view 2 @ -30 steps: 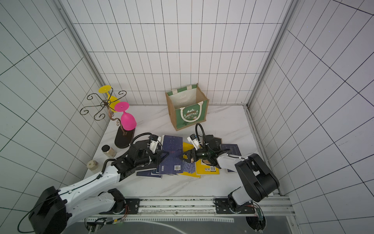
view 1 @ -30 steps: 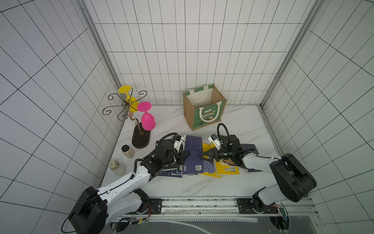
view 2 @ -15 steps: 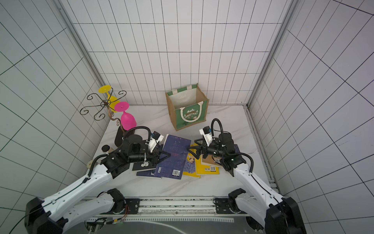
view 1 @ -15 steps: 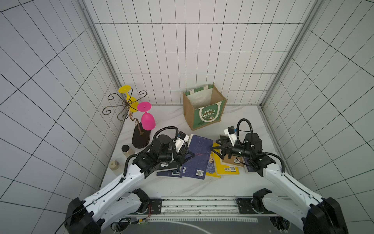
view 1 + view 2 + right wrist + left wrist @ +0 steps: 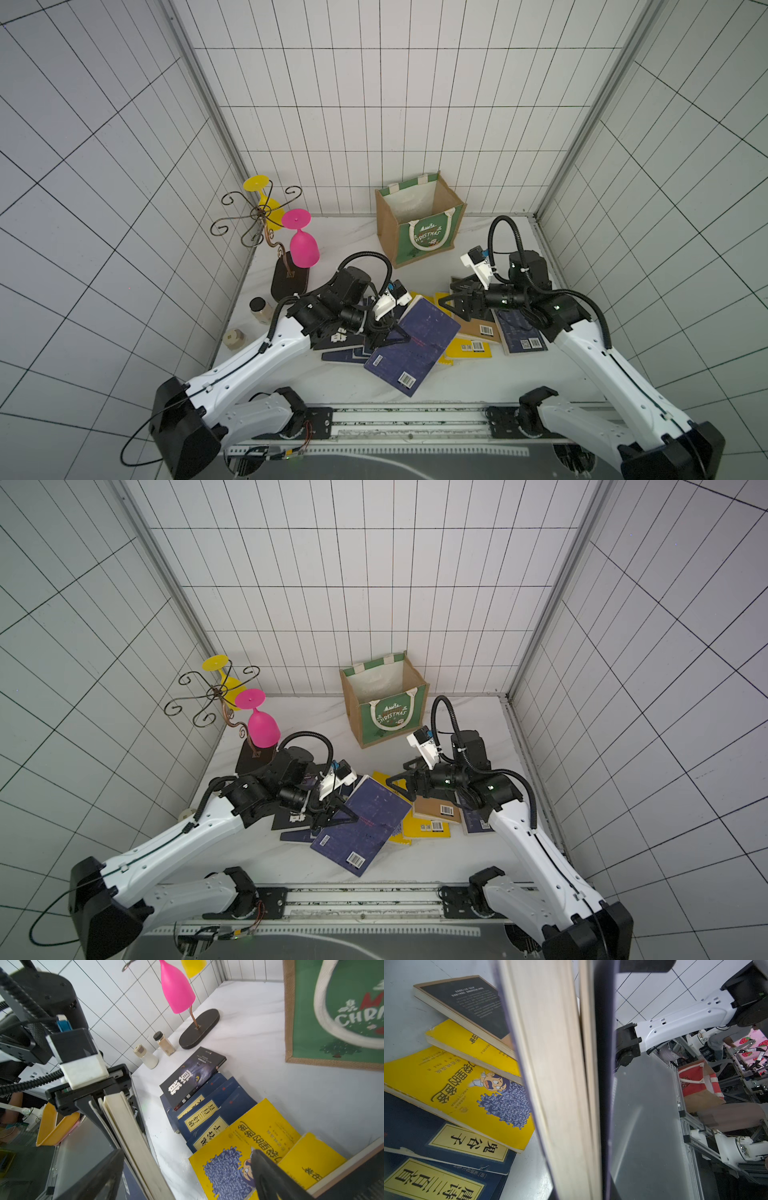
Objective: Put the books into the canvas bag
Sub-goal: Place the book in the canvas bag.
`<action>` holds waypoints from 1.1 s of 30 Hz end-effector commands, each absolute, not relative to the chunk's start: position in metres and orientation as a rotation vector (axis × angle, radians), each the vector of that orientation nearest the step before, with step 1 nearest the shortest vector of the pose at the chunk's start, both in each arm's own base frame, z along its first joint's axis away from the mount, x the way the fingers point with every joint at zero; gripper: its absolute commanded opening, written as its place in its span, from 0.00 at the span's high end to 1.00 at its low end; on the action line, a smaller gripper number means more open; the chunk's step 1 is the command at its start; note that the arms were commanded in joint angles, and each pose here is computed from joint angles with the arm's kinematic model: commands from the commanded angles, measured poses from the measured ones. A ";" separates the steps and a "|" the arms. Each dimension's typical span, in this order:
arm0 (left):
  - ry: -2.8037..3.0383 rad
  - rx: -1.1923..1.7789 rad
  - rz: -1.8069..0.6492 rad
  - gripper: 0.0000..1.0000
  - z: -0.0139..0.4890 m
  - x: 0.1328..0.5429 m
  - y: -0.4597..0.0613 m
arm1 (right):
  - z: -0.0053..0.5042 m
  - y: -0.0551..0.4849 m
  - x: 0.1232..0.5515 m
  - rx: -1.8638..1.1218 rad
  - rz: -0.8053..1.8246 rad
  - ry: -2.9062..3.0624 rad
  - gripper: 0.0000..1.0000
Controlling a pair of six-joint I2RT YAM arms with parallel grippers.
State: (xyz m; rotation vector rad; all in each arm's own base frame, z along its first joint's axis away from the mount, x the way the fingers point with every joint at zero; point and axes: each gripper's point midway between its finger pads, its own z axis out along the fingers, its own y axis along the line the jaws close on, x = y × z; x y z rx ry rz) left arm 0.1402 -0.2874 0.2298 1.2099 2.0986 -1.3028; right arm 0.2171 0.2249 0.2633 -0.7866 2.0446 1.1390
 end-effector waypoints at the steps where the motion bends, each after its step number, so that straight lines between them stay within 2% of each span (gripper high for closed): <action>1: 1.952 1.282 -1.292 1.00 0.256 0.143 -0.294 | 0.273 0.235 0.188 -0.904 1.225 2.048 0.06; 5: 1.919 1.282 -1.270 1.00 0.259 0.147 -0.294 | 0.269 0.243 0.172 -0.960 1.279 2.053 0.11; 8: 1.895 1.271 -1.275 1.00 0.263 0.149 -0.295 | 0.264 0.247 0.167 -0.988 1.290 2.057 0.18; 9: 1.890 1.264 -1.277 1.00 0.264 0.151 -0.295 | 0.263 0.247 0.166 -0.995 1.289 2.056 0.24; 14: 1.899 1.177 -1.306 1.00 0.265 0.169 -0.287 | 0.272 0.246 0.163 -1.008 1.274 2.028 0.67; 16: 1.891 1.134 -1.331 1.00 0.267 0.176 -0.285 | 0.271 0.245 0.165 -1.001 1.260 2.036 1.00; 18: 1.886 1.105 -1.334 1.00 0.269 0.182 -0.282 | 0.272 0.246 0.169 -0.997 1.247 2.038 1.00; 20: 1.889 1.087 -1.323 0.94 0.269 0.187 -0.280 | 0.277 0.248 0.174 -0.998 1.239 2.027 1.00; 23: 1.904 1.056 -1.298 0.76 0.268 0.192 -0.278 | 0.293 0.250 0.188 -0.972 1.196 1.987 1.00; 24: 1.911 1.042 -1.283 0.65 0.268 0.195 -0.277 | 0.299 0.249 0.196 -0.950 1.176 1.979 1.00; 26: 1.931 1.002 -1.249 0.53 0.267 0.202 -0.275 | 0.310 0.244 0.214 -0.888 1.134 1.968 1.00; 30: 1.986 0.841 -1.162 0.14 0.273 0.229 -0.266 | 0.342 0.224 0.255 -0.742 1.084 1.909 1.00; 31: 1.994 0.805 -1.143 0.11 0.277 0.236 -0.263 | 0.353 0.217 0.264 -0.714 1.070 1.887 1.00; 32: 2.003 0.768 -1.124 0.03 0.280 0.243 -0.260 | 0.363 0.212 0.271 -0.694 1.061 1.867 1.00; 33: 2.009 0.737 -1.105 0.03 0.282 0.250 -0.257 | 0.371 0.209 0.278 -0.682 1.048 1.851 1.00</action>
